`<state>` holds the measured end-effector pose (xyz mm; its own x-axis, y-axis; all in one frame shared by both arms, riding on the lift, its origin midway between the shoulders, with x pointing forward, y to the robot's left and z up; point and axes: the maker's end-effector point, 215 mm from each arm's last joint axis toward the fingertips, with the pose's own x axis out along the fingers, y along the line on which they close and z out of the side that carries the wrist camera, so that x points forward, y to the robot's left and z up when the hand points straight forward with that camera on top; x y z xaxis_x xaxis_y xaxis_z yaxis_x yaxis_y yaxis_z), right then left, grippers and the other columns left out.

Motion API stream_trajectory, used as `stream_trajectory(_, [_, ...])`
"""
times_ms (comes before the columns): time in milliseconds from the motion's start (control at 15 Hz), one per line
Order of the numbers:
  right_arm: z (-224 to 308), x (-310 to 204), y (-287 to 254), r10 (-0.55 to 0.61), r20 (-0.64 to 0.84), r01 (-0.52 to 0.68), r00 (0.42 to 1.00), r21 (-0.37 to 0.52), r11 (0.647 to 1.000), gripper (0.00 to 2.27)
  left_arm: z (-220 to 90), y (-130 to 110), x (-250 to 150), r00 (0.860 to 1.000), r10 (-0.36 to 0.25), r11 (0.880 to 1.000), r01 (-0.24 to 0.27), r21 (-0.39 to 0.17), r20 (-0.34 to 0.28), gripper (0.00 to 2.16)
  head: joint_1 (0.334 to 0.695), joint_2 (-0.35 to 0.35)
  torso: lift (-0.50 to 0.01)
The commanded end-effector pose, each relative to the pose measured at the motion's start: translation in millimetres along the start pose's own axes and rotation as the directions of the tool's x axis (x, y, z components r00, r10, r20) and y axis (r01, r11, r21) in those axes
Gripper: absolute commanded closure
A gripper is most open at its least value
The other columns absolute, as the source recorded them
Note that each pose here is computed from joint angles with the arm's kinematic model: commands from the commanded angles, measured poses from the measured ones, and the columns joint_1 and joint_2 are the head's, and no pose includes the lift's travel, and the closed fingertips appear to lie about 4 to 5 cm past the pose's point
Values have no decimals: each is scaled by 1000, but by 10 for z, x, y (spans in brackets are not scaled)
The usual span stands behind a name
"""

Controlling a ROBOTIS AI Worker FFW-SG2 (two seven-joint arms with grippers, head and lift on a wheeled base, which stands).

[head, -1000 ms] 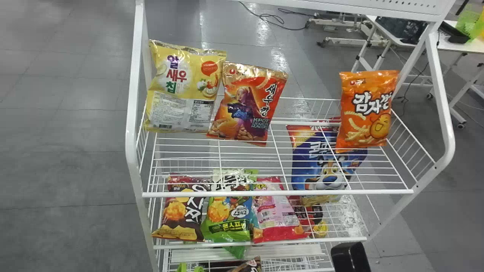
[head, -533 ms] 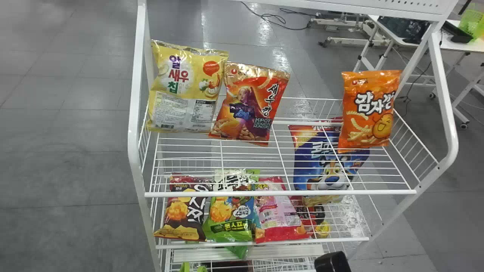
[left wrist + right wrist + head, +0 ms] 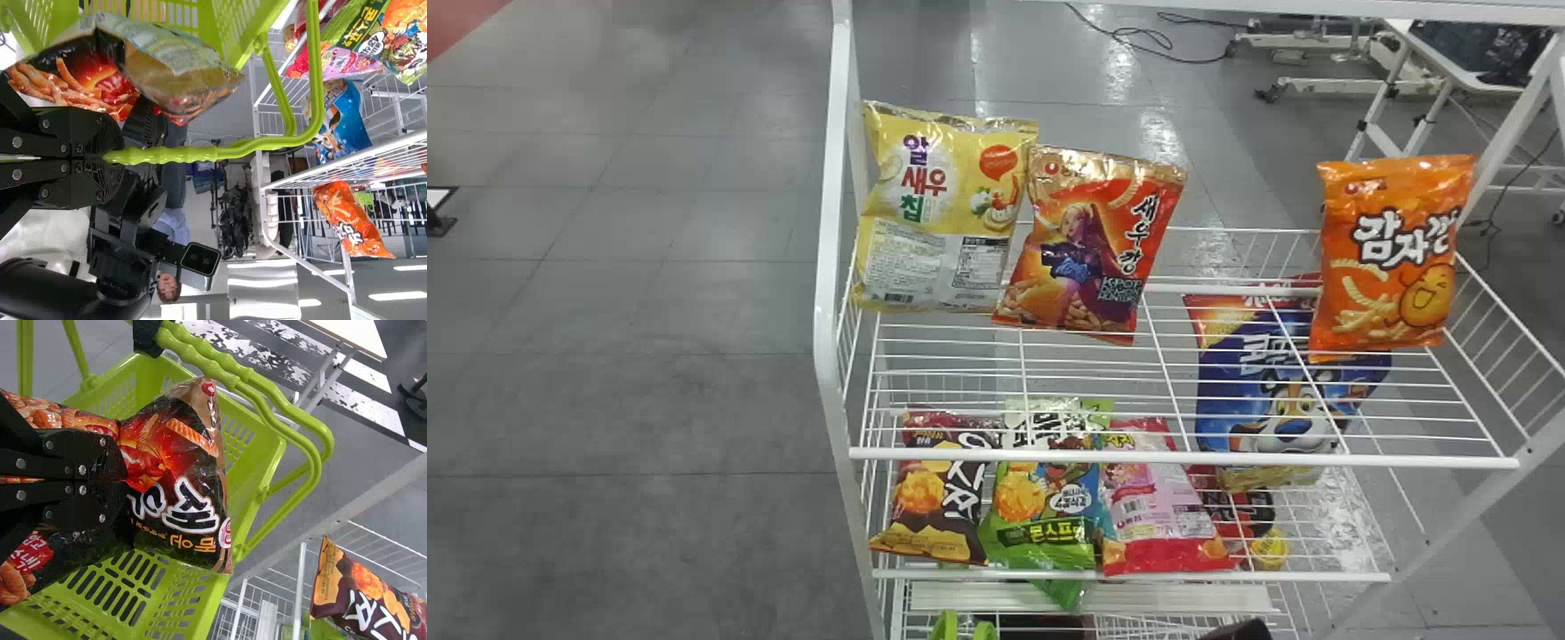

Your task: Hold basket handle with left hand then pick spicy shrimp crackers with right hand and place into basket

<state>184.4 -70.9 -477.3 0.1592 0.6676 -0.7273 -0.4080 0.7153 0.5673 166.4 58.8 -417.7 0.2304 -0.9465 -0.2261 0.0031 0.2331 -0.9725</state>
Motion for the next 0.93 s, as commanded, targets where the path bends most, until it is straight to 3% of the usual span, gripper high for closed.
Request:
stream_trajectory(0, [-76,107,21,16,-26,-16,1000,9,1000,1541,-7,-23,13,1000,-5,1000,5,0,1,1892,695,-54,-37])
stream_trajectory(600, [111,558,149,55,23,-55,998,-24,998,1538,-45,-39,63,1000,-11,1000,11,-1,-12,1892,695,86,-37])
stream_trajectory(667, [86,584,146,55,16,-55,998,-23,998,1450,-45,-39,63,1000,-11,1000,11,-1,-12,1892,695,100,-37])
stream_trajectory(733, [79,584,105,42,14,-42,999,-25,999,950,-42,-39,58,1000,-12,1000,12,-1,-11,1892,695,111,-37])
stream_trajectory(800, [62,591,50,20,9,-20,1000,-32,999,127,-35,-42,59,1000,-12,1000,12,0,-10,1892,695,117,-37])
stream_trajectory(867, [43,581,11,9,5,-9,1000,-32,999,-2,-42,-39,58,1000,-12,1000,12,-1,-11,1892,695,114,-37])
